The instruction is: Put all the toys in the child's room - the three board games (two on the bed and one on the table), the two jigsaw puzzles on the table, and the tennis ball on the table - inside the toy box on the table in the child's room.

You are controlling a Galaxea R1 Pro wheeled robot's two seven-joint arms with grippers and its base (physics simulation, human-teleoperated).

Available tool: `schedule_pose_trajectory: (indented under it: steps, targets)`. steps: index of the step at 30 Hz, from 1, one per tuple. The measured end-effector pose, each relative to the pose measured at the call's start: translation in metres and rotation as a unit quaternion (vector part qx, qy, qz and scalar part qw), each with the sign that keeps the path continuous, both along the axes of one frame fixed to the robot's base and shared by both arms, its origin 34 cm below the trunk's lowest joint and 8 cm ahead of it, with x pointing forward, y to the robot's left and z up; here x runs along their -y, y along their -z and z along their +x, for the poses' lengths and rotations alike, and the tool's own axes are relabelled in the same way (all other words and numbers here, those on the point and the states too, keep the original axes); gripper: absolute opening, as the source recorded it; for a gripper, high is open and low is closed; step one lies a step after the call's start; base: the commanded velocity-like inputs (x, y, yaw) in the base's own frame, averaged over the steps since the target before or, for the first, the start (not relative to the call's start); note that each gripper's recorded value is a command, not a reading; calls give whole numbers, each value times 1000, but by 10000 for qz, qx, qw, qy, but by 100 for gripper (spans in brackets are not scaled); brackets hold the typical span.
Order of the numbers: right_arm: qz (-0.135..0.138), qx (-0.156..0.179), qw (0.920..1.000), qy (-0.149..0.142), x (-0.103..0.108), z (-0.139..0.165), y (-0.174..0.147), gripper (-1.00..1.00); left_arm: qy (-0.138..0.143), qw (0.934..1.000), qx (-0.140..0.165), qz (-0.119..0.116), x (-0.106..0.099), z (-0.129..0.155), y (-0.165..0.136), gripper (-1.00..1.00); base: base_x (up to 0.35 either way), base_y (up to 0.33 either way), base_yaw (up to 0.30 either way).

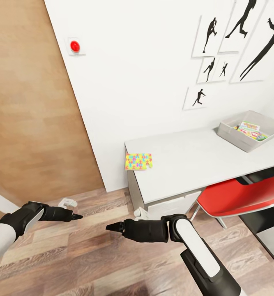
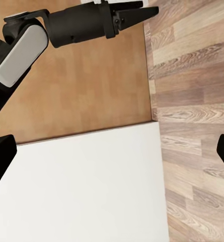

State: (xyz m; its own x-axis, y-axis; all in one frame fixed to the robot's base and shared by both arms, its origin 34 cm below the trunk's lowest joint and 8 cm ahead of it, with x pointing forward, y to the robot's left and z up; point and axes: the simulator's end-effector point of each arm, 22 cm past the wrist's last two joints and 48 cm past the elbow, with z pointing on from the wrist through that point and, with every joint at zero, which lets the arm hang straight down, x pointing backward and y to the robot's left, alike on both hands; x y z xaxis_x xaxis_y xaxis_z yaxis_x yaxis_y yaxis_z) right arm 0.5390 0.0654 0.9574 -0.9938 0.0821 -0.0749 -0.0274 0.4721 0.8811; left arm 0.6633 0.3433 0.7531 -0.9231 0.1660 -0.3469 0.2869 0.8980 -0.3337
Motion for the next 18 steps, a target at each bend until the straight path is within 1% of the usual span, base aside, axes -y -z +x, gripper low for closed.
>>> schedule_pose_trajectory:
  steps: [18]
  targets:
    - [17, 155, 9999, -3, -2, 1, -14, 100, 0, 9999, 142, 0, 0, 6, -16, 100, 0, 0, 0]
